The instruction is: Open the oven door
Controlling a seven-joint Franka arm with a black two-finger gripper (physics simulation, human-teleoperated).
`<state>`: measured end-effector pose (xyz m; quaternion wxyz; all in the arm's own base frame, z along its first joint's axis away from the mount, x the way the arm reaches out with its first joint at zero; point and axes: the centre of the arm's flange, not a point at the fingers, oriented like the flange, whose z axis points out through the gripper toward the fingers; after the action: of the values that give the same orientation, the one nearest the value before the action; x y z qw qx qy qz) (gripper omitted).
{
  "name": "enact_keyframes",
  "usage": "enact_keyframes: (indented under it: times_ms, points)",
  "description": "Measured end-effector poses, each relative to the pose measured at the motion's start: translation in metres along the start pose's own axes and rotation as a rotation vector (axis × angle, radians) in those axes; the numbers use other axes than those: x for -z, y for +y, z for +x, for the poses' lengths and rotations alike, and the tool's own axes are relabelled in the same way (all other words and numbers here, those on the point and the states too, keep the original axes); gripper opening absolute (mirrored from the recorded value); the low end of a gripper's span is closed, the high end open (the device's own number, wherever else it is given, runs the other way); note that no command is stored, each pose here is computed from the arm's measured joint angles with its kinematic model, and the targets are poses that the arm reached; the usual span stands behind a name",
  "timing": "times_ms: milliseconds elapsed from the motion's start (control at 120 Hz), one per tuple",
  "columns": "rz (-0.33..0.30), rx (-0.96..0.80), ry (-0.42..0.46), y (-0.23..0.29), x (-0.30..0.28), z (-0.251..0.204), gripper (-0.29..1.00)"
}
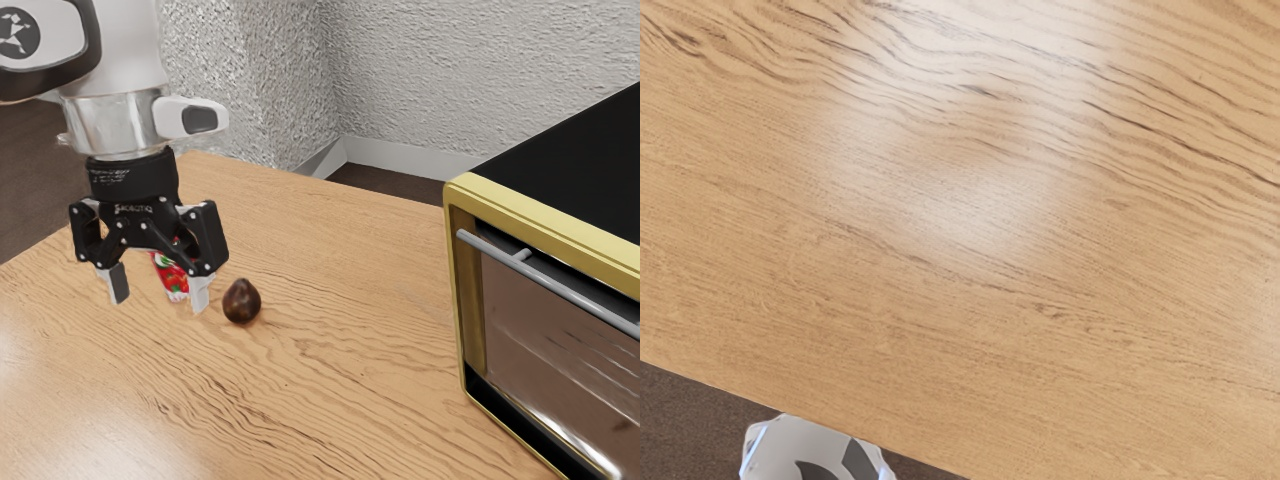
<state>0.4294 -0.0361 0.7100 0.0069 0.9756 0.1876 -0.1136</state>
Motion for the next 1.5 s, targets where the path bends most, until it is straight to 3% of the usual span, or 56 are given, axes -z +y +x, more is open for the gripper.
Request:
enact_keyframes:
  times_ms: [167,275,350,400,467,608,700,875,1125,1500]
  points:
    - [-0.061,0.122,0.145,-0.007,0.028,-0.015,0.7]
    - [-0.094,0.18,0.287,-0.027,0.06,-0.089,0.7]
    - [-0.129,0.249,0.365,-0.07,0.031,-0.161,0.7]
    - [-0.18,0.3,0.383,-0.103,0.009,-0.176,0.7]
    - [-0.273,0.321,0.38,-0.115,-0.011,-0.166,0.7]
    - [-0.425,0.343,0.421,-0.069,-0.017,-0.144,0.7]
    - [-0.488,0.437,0.473,-0.04,-0.016,-0.144,0.7]
    - [-0.602,0.572,0.476,-0.014,-0.008,-0.139,0.7]
    - [-0.678,0.717,0.485,0.006,-0.004,-0.13,0.7]
    - [-0.726,0.852,0.474,0.05,-0.019,-0.087,0.7]
